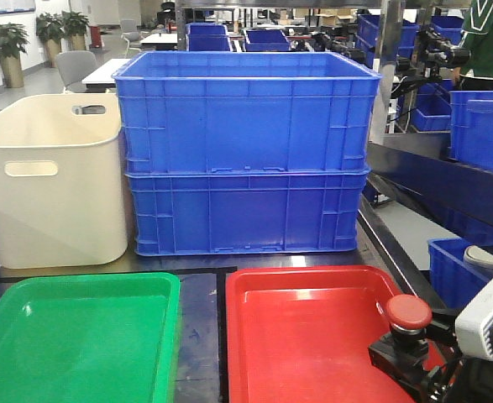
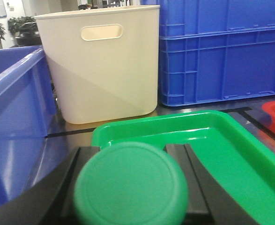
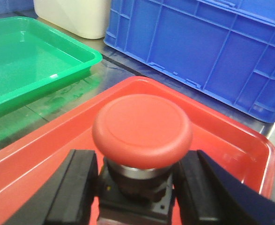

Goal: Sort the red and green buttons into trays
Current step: 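Lower the green button over the green tray and red button over the red tray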

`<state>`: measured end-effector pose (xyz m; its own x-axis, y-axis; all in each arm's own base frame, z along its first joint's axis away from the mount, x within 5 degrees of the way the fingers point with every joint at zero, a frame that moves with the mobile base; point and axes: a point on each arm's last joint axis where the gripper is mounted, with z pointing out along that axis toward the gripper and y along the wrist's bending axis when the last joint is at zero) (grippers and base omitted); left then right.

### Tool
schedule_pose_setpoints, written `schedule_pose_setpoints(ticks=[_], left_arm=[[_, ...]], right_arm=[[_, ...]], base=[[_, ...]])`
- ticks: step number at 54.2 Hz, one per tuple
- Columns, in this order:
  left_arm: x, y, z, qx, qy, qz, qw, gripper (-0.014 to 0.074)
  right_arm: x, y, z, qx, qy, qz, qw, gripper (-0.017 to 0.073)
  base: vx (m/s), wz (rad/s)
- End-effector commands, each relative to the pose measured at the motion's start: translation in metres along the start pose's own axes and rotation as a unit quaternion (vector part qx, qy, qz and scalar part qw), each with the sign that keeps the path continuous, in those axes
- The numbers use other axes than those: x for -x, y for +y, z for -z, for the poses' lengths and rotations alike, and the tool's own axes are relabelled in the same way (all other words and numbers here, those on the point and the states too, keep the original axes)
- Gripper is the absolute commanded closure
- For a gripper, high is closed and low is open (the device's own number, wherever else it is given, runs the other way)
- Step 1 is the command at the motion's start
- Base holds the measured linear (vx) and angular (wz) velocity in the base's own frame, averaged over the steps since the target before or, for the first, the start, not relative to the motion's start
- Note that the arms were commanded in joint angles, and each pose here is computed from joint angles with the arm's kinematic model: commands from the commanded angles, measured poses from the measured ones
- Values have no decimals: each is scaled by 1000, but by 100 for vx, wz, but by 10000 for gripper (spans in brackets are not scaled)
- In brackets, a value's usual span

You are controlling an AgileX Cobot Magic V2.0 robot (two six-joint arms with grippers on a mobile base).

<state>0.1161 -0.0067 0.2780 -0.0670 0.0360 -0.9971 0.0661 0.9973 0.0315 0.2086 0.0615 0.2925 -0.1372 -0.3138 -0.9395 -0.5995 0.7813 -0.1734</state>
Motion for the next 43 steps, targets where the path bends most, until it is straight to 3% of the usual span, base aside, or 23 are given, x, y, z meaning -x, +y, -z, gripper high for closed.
schedule_pose_setpoints(ticks=[1,43], left_arm=[[17,-3,0,-16,-53,8,998,596],[17,-3,0,-17,-56,8,998,596]], right_arm=[[14,-2,5,-4,-31,-5,1000,567],[15,-2,5,-3,-36,-12,999,567]], base=[[2,-8],[0,0]])
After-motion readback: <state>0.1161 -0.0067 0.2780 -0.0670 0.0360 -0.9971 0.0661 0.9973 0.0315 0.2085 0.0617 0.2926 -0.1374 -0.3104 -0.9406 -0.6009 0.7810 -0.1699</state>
